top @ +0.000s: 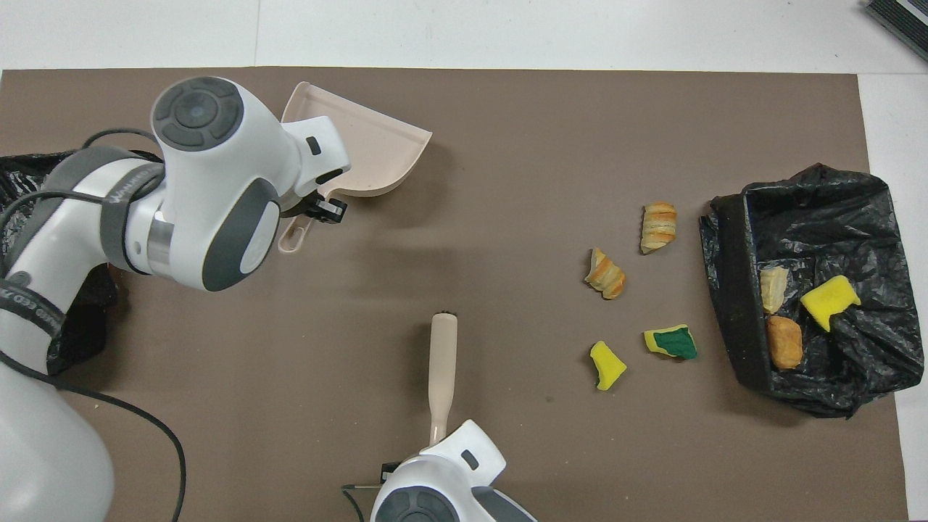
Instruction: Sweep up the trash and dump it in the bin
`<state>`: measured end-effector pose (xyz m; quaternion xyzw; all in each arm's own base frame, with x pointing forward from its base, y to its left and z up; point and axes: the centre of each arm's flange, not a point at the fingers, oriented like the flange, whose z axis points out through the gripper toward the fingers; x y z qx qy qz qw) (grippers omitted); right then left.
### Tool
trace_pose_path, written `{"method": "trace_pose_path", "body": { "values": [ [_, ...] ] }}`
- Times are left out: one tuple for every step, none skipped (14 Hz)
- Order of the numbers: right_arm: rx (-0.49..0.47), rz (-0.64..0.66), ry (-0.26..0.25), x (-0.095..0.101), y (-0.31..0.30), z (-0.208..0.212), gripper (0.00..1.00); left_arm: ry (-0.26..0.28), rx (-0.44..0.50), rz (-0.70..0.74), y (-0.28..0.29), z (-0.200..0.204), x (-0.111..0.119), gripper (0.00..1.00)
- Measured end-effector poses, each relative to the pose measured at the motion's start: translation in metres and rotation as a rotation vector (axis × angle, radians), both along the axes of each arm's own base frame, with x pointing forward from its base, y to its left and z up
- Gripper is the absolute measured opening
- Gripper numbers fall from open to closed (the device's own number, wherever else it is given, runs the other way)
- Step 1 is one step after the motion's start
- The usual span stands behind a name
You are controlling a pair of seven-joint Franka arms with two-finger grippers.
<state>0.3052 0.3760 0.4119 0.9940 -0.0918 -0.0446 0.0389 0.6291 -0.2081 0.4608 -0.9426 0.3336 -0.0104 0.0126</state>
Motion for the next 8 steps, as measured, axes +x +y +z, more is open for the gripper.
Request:
{"method": "trace_pose_path", "body": {
  "values": [
    [-0.034, -0.017, -0.001, 0.003, -0.017, 0.004, 0.26, -0.005, 0.006, -0.106, 0.002, 0.004, 0.002, 0.31],
    [-0.069, -0.032, 0.003, 0.006, -0.031, 0.006, 0.26, -0.007, 0.016, -0.205, 0.004, 0.006, 0.003, 0.31],
    [-0.106, -0.044, 0.012, 0.008, -0.043, 0.007, 0.26, -0.007, 0.024, -0.291, 0.004, 0.006, 0.003, 0.31],
    [-0.137, -0.058, 0.028, 0.01, -0.054, 0.006, 0.26, -0.007, 0.03, -0.363, 0.004, 0.006, 0.003, 0.31],
    [-0.164, -0.077, 0.049, 0.013, -0.064, 0.003, 0.26, -0.005, 0.035, -0.427, 0.006, 0.006, 0.004, 0.31],
    [-0.191, -0.099, 0.072, 0.018, -0.077, -0.001, 0.26, -0.002, 0.039, -0.5, 0.009, 0.005, 0.005, 0.31],
    [-0.217, -0.127, 0.096, 0.025, -0.093, -0.008, 0.26, 0.003, 0.042, -0.596, 0.014, 0.004, 0.007, 0.31],
    [-0.236, -0.147, 0.119, 0.032, -0.111, -0.015, 0.26, 0.01, 0.045, -0.67, 0.02, 0.002, 0.008, 0.31]
  ]
}}
